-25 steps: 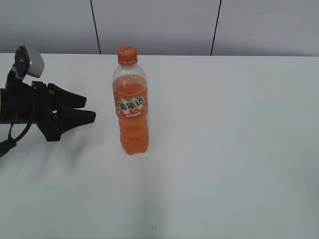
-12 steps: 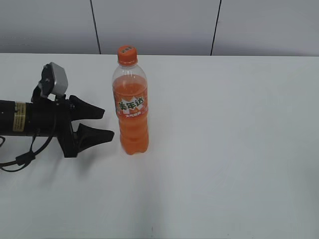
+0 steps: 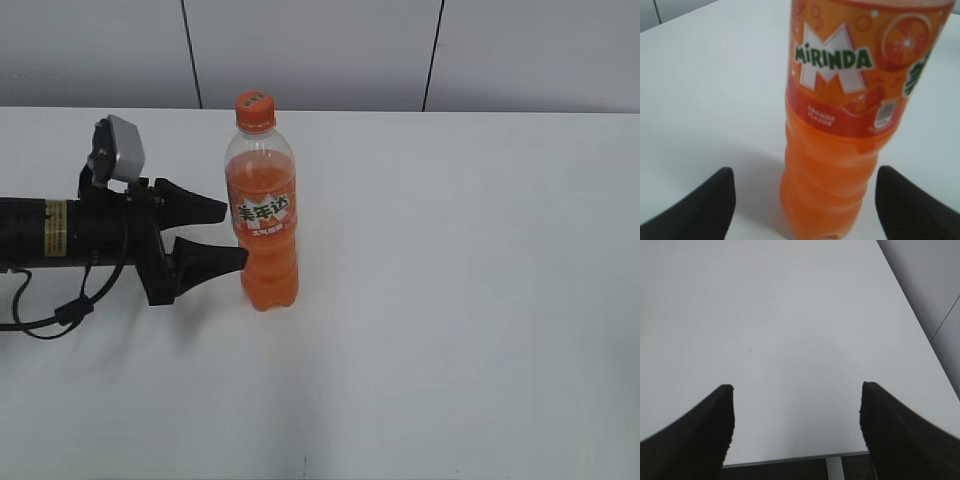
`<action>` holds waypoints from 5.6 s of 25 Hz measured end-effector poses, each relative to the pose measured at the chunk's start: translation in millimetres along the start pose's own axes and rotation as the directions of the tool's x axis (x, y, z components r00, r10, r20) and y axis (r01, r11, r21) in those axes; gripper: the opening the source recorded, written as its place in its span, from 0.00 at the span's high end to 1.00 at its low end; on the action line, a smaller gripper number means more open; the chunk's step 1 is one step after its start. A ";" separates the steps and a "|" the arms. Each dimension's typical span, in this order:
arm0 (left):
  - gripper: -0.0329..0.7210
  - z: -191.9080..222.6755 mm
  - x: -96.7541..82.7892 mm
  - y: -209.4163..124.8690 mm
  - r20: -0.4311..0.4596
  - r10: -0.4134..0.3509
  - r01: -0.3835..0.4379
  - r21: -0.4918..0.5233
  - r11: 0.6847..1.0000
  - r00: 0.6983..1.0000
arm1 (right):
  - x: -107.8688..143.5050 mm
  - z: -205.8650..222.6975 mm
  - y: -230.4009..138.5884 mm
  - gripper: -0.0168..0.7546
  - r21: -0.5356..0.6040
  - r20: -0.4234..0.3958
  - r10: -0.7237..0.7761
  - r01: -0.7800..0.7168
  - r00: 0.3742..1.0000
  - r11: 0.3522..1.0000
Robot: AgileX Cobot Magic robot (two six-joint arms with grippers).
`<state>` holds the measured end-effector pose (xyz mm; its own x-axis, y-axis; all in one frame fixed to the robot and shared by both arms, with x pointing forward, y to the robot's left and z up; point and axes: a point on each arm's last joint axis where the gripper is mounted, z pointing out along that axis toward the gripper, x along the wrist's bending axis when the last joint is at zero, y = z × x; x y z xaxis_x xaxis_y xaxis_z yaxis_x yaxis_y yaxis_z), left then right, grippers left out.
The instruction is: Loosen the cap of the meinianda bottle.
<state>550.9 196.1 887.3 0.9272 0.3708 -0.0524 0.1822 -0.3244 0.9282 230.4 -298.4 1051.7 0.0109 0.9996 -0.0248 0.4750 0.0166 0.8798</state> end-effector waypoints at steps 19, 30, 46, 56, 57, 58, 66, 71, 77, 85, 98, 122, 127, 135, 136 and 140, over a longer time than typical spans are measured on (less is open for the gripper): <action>0.25 43.2 -9.6 6.1 0.082 0.056 -0.057 0.010 0.998 0.995 | 0.6 0.0 0.0 0.22 0.000 -0.007 0.004 -0.004 1.000 1.000; 0.26 43.6 -7.9 6.7 0.062 0.045 -0.046 0.008 0.999 0.997 | 0.6 0.0 0.0 0.22 0.000 -0.007 0.004 -0.004 1.000 1.000; 0.40 43.6 -7.7 6.5 0.060 0.048 -0.049 0.011 0.999 0.997 | 0.6 0.0 0.0 0.22 0.000 -0.007 0.004 -0.004 1.000 1.000; 0.40 43.8 -10.2 6.9 0.091 0.061 -0.061 0.000 0.998 0.994 | 0.6 0.0 0.0 0.22 0.000 -0.007 0.004 -0.004 1.000 1.000; 0.40 43.7 -11.4 6.7 0.103 0.068 -0.069 0.002 0.998 0.992 | 0.6 0.0 0.0 0.22 0.000 -0.007 0.004 -0.004 1.000 1.000; 0.41 43.7 -12.5 6.4 0.116 0.074 -0.074 0.000 0.997 0.990 | 0.6 0.0 0.0 0.22 0.000 -0.007 0.004 -0.004 1.000 1.000; 0.41 42.6 -21.0 4.2 0.211 0.119 -0.122 0.002 0.992 0.970 | 0.0 0.0 0.0 0.22 0.000 0.000 0.000 0.000 1.000 1.000; 0.41 42.3 -22.4 3.8 0.226 0.127 -0.131 0.002 0.991 0.966 | 0.6 0.0 0.0 0.22 0.000 -0.007 0.004 -0.004 1.000 1.000; 0.41 42.3 -22.6 3.8 0.228 0.128 -0.132 0.002 0.991 0.965 | 0.0 0.0 0.0 0.22 0.000 0.000 0.000 0.000 1.000 1.000; 0.41 42.3 -22.7 3.8 0.229 0.128 -0.132 0.001 0.991 0.965 | 0.0 0.0 0.0 0.22 0.000 0.000 0.000 0.000 1.000 1.000; 0.41 42.3 -22.7 3.8 0.229 0.128 -0.132 0.001 0.991 0.965 | 0.8 -3.5 2.9 0.22 -0.016 -0.009 0.005 -0.005 1.000 1.000; 0.41 42.2 -22.9 3.9 0.232 0.129 -0.133 0.000 0.991 0.964 | 1.1 46.2 157.8 0.22 0.317 -0.092 -0.051 0.078 0.994 0.945; 0.41 42.2 -23.0 3.8 0.233 0.129 -0.133 0.000 0.991 0.964 | 4.8 75.2 185.3 0.22 0.360 -0.144 -0.036 0.087 0.989 0.929; 0.41 42.2 -23.1 3.9 0.234 0.130 -0.133 -0.001 0.991 0.964 | 14.0 89.7 219.2 0.22 0.329 -0.242 0.014 0.069 0.970 0.942; 0.41 42.2 -23.1 3.9 0.234 0.130 -0.133 -0.001 0.991 0.964 | 15.6 90.8 223.3 0.22 0.323 -0.257 0.024 0.062 0.966 0.944; 0.41 42.2 -23.1 3.9 0.234 0.130 -0.133 -0.001 0.991 0.964 | 21.2 94.3 233.2 0.22 0.307 -0.314 0.051 0.050 0.948 0.951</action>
<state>544.0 149.6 876.7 0.9936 0.1115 -0.0163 0.0567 -0.3701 0.9273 424.3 -275.3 1211.6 -0.2420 0.9552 0.1706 0.7218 0.0597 0.6895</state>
